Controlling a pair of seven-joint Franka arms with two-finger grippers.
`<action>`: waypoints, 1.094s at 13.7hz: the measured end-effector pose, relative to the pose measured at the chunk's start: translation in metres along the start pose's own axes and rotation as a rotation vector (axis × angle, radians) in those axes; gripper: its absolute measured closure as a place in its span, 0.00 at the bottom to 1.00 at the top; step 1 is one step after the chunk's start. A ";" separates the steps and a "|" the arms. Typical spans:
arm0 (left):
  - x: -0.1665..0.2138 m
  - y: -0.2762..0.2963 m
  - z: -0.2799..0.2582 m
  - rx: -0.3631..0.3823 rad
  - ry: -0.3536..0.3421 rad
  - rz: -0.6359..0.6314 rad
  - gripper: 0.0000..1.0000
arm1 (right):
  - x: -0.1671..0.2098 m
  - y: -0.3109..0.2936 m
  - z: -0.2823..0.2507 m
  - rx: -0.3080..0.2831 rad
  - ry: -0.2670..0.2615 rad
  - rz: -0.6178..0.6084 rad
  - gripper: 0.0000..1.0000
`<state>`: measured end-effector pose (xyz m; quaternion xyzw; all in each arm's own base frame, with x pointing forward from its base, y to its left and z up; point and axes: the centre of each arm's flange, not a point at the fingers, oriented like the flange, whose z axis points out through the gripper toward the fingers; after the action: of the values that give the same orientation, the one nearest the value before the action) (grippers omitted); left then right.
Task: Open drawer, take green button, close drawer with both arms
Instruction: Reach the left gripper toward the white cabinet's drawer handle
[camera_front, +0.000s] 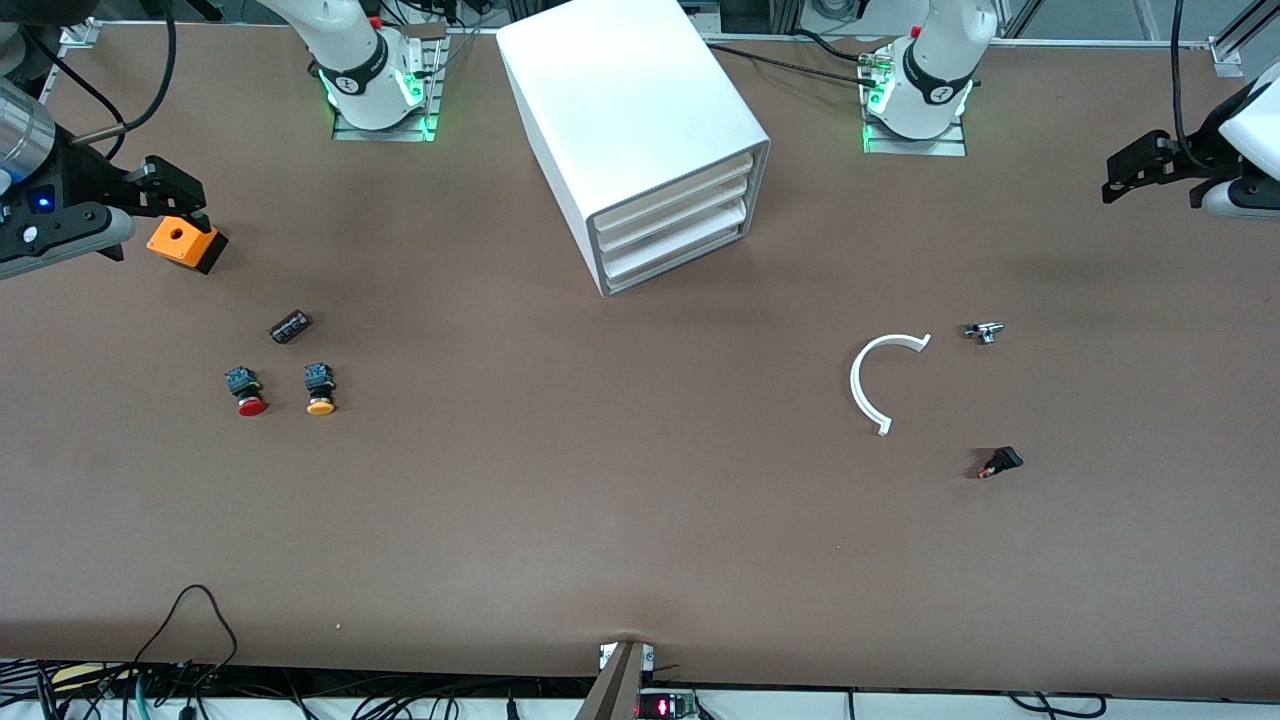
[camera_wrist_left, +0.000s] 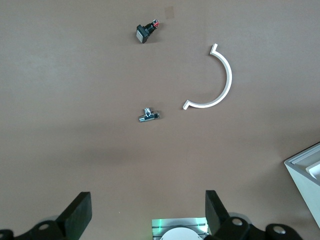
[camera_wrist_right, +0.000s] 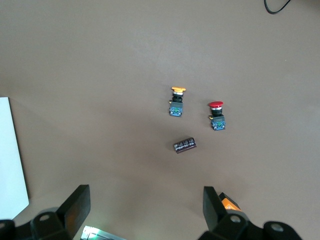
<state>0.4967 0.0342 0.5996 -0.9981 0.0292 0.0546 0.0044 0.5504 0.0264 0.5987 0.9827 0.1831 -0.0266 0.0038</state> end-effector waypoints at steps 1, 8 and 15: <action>0.001 -0.001 0.001 -0.001 -0.001 0.007 0.00 | 0.000 0.000 0.000 0.000 0.001 0.000 0.00; 0.022 -0.001 0.039 -0.130 -0.077 0.106 0.00 | 0.002 0.001 -0.002 -0.005 0.016 0.000 0.00; 0.085 0.046 0.168 -0.403 -0.283 0.145 0.00 | 0.003 0.001 0.000 -0.006 0.015 0.001 0.00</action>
<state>0.5598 -0.0149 0.4235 -0.9566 0.0881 0.1985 -0.1944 0.5534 0.0262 0.5989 0.9830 0.1826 -0.0185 0.0051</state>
